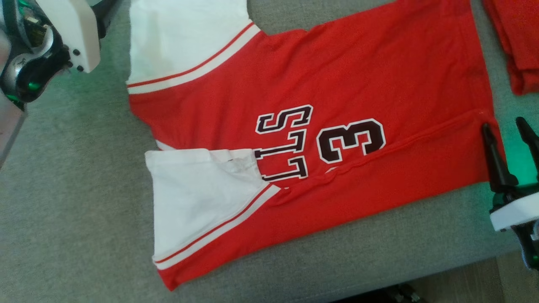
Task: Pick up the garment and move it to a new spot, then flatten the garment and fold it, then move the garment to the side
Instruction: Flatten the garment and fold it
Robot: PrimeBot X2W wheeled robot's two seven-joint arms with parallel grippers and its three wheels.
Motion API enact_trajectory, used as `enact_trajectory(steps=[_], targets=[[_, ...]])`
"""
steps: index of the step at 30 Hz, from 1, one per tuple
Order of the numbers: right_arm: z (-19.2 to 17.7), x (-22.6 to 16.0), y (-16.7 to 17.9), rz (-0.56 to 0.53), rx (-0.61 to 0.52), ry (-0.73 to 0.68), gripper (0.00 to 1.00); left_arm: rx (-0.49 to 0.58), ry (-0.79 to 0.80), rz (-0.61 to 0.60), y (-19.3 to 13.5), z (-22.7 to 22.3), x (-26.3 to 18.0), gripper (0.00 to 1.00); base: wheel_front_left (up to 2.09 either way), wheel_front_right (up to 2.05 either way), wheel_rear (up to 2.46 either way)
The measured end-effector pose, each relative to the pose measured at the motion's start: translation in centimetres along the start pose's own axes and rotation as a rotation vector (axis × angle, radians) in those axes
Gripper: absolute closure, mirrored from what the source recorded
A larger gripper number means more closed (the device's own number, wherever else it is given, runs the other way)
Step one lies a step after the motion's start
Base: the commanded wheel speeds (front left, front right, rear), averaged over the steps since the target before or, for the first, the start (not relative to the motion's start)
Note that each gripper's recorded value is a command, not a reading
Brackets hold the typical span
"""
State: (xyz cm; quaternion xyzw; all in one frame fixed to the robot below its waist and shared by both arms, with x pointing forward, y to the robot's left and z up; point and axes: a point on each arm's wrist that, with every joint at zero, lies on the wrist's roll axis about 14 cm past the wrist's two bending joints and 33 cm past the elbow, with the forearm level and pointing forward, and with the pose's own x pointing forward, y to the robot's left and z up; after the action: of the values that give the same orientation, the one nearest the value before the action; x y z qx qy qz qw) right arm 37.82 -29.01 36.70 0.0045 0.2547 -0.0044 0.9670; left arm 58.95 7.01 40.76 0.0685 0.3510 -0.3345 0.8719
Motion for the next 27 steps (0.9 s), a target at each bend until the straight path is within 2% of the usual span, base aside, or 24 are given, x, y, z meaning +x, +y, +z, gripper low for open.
enact_trajectory(steps=[3, 7, 14, 20, 21, 22, 24, 27], targets=[[-0.6, 0.2, -0.1, -0.008, 0.009, 0.014, 0.0, -0.023, 0.041, -0.011, 0.2, -1.4, 1.4, 0.0, 0.0, 0.0, 0.0], [-1.2, 0.2, -0.7, -0.029, 0.011, 0.025, 0.0, -0.104, 0.069, -0.048, -0.1, -2.6, 2.6, 0.0, 0.0, 0.0, 0.0], [-1.2, 0.4, -1.2, -0.045, 0.009, 0.016, 0.0, -0.066, 0.09, -0.046, 0.2, -3.3, 3.4, 0.0, 0.0, 0.0, 0.0], [-1.4, 0.2, -1.9, -0.073, 0.018, 0.011, 0.0, -0.101, 0.091, -0.083, -0.6, -3.1, 3.9, 0.01, 0.0, 0.0, 0.0], [-1.5, 0.2, -2.2, -0.083, 0.019, 0.01, 0.0, -0.119, 0.096, -0.106, -1.1, -3.1, 4.0, 0.27, 0.0, 0.0, 0.0], [-1.4, 0.3, -2.3, -0.087, 0.02, 0.006, 0.0, -0.115, 0.099, -0.112, -1.2, -3.2, 4.0, 0.45, 0.0, 0.0, 0.0], [-1.2, 0.4, -2.4, -0.09, 0.021, 0.0, 0.0, -0.096, 0.107, -0.118, -1.3, -3.2, 4.1, 1.0, 0.0, 0.0, 0.0], [-1.3, 0.4, -2.5, -0.097, 0.025, -0.001, 0.0, -0.082, 0.091, -0.12, -1.3, -2.9, 4.2, 1.0, 0.0, 0.0, 0.0]])
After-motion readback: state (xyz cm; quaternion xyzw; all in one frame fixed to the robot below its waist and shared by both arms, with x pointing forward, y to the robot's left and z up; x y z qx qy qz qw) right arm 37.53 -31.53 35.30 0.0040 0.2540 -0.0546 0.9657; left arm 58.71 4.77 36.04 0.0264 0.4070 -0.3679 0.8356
